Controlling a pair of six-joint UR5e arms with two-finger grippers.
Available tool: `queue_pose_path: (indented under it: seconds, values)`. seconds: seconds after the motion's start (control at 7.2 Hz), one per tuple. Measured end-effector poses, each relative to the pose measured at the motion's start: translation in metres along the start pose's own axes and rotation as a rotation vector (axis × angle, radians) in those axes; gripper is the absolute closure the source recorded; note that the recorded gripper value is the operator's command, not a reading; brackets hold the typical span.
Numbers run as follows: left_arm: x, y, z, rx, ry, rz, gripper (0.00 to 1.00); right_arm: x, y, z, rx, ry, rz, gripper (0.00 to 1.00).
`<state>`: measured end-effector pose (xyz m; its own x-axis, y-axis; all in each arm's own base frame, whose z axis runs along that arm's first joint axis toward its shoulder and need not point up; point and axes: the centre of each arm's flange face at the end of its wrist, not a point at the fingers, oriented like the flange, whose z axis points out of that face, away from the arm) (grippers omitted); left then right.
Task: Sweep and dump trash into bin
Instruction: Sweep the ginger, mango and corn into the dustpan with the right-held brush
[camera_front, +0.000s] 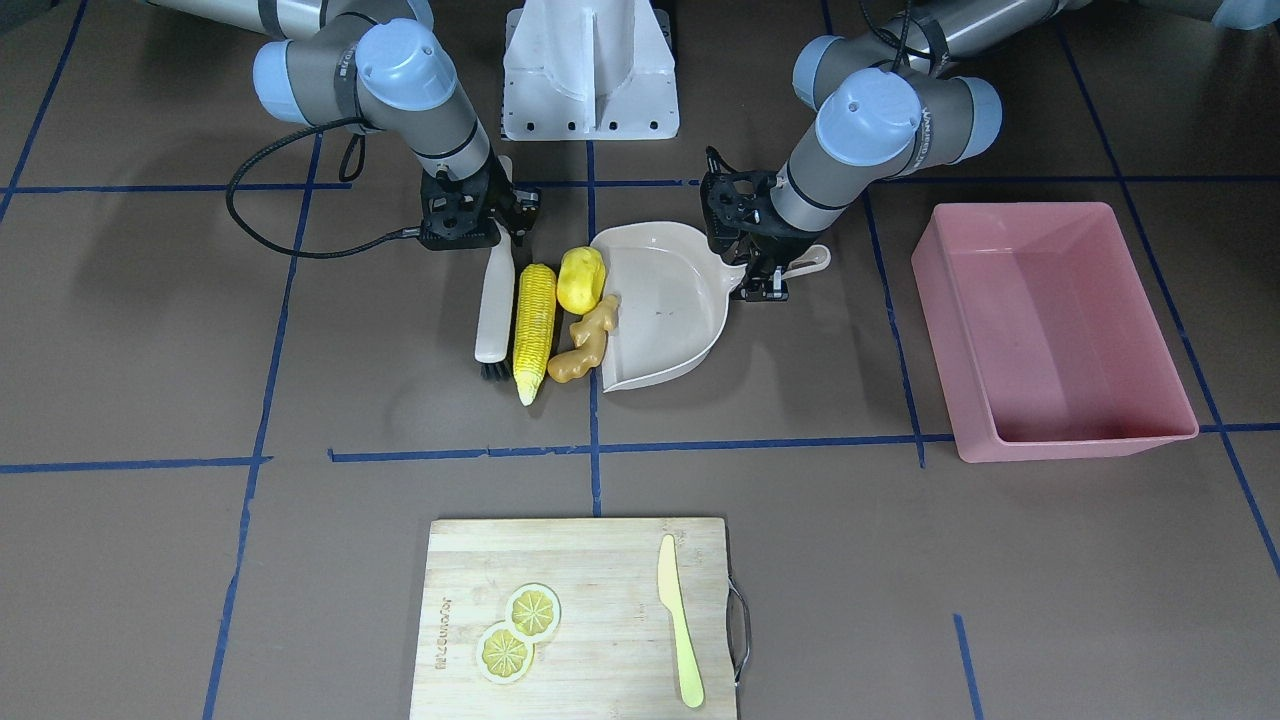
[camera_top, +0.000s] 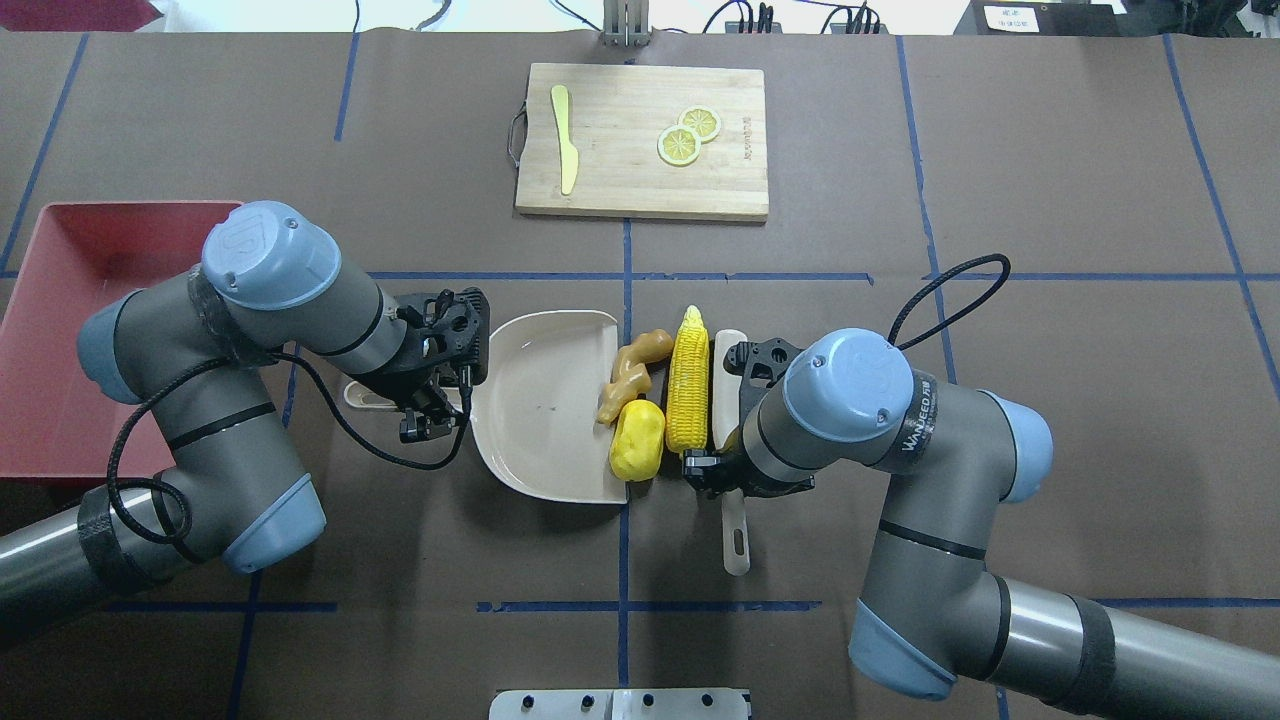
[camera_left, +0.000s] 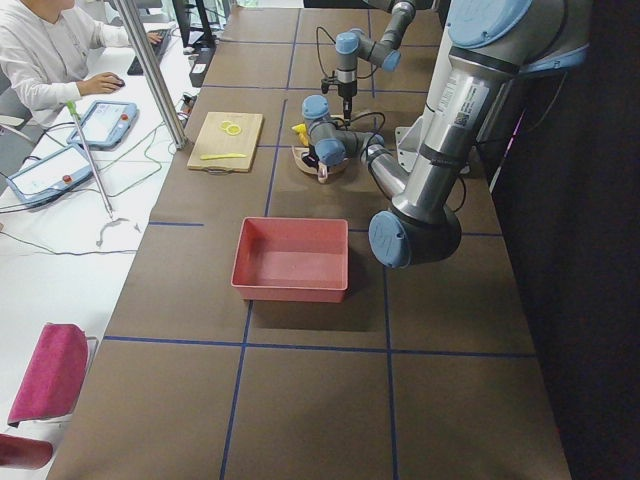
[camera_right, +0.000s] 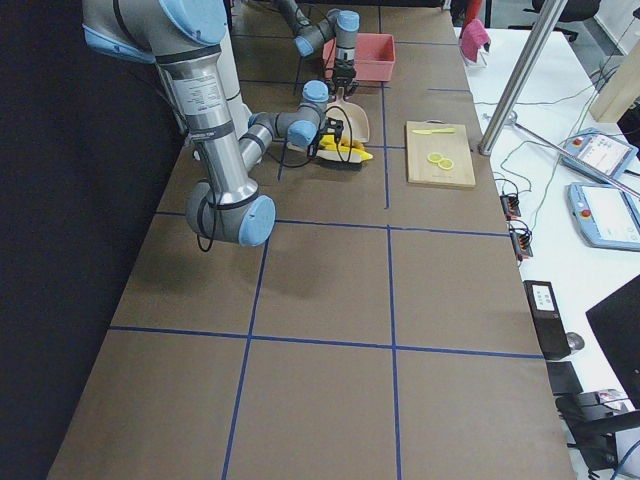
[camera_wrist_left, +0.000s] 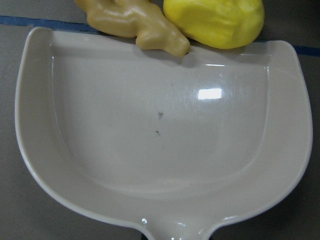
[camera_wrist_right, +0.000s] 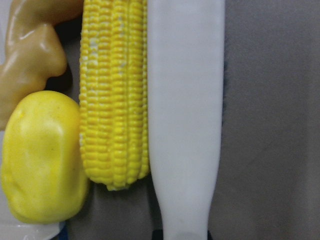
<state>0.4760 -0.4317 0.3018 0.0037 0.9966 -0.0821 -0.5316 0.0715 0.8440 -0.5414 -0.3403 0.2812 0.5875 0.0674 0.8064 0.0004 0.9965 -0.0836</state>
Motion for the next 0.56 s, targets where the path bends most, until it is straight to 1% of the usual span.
queue_pose_path:
  seconds: [0.56]
  values:
    - [0.000,0.001,0.001,-0.002,0.001,-0.001,1.00,-0.027,-0.004,0.007,0.024,-0.004,-0.012,1.00]
